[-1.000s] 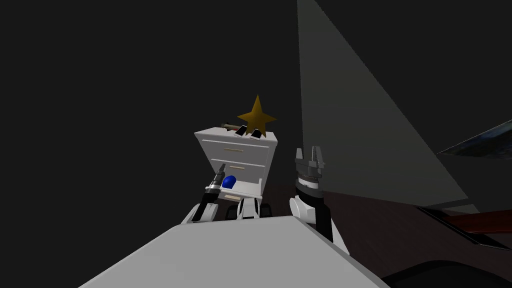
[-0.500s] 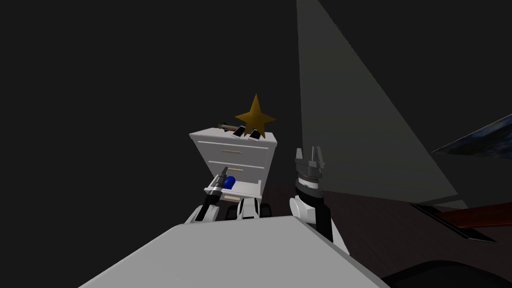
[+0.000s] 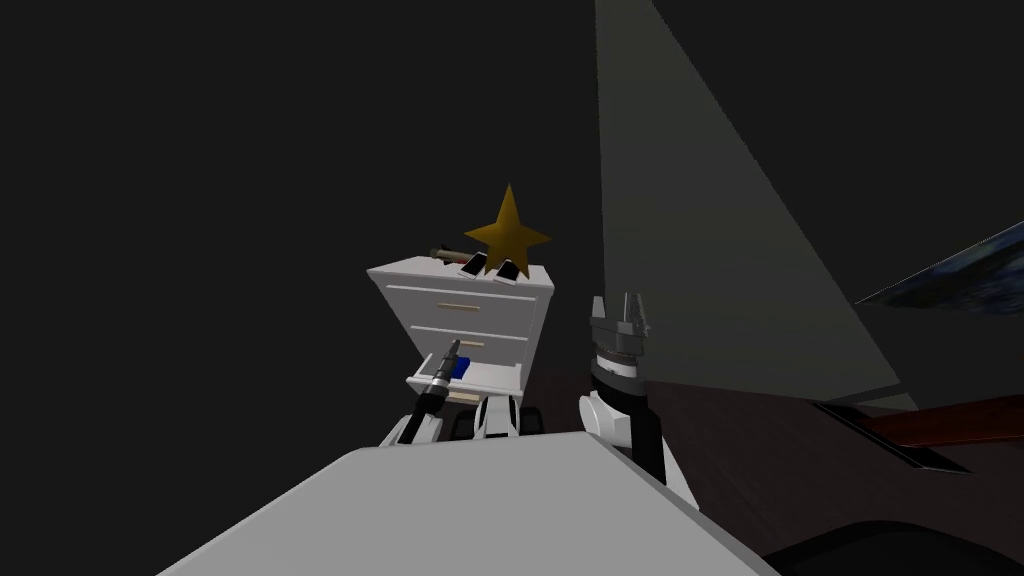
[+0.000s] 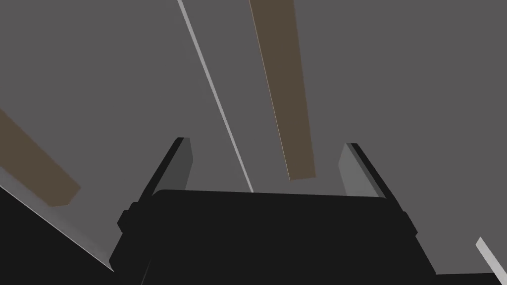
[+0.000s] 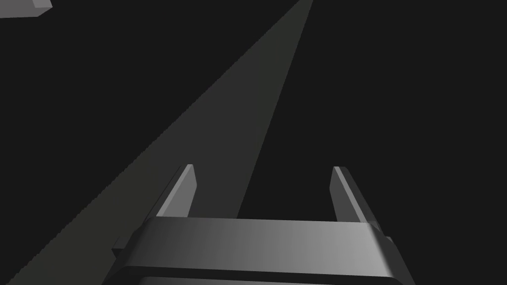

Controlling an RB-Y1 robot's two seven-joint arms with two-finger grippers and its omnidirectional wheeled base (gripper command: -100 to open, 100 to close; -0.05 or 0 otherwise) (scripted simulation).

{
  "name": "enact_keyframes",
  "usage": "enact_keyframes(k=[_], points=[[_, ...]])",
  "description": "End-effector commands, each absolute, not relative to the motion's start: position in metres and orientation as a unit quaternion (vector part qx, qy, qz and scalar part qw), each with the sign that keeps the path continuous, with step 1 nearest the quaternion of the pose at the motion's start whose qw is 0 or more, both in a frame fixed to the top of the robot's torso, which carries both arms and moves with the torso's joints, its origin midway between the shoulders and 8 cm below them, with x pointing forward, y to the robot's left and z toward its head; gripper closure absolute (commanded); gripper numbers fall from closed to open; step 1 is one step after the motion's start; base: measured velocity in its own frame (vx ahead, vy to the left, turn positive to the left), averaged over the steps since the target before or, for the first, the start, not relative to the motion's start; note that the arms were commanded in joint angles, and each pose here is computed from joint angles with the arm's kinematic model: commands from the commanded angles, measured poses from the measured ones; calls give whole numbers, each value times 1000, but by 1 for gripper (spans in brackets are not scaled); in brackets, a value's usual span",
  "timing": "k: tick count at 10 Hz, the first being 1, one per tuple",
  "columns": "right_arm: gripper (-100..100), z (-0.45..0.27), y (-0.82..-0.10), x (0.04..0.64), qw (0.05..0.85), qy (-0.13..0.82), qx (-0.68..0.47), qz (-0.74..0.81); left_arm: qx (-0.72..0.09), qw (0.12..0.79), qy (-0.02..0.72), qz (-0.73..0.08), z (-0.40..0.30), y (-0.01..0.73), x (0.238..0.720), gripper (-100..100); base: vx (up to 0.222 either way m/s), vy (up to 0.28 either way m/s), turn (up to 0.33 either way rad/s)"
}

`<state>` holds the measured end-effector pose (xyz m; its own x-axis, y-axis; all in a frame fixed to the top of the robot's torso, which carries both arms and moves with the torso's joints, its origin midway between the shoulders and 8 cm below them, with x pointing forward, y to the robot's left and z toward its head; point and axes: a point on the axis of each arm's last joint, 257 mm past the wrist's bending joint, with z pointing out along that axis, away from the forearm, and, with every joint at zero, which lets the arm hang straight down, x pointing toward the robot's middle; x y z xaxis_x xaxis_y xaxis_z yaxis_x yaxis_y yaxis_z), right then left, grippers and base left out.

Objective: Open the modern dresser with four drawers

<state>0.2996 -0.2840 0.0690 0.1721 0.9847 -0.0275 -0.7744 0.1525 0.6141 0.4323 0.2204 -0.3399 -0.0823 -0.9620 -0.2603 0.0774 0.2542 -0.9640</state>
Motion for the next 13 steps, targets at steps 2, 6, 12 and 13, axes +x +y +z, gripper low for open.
enact_keyframes(k=[2,6,12,13], points=[[0,69,-284,300,727,219,240,605,-412,528,575,-471,-366,196,430,-100,36,-2,-32],[0,69,-284,300,727,219,240,605,-413,528,574,-471,-367,196,429,100,10,-1,-4],[0,69,-284,300,727,219,240,605,-410,525,576,-473,-362,193,428,100,-154,12,16],[0,69,-284,300,727,219,240,605,-399,531,585,-466,-362,204,428,-100,-8,-2,-6]])
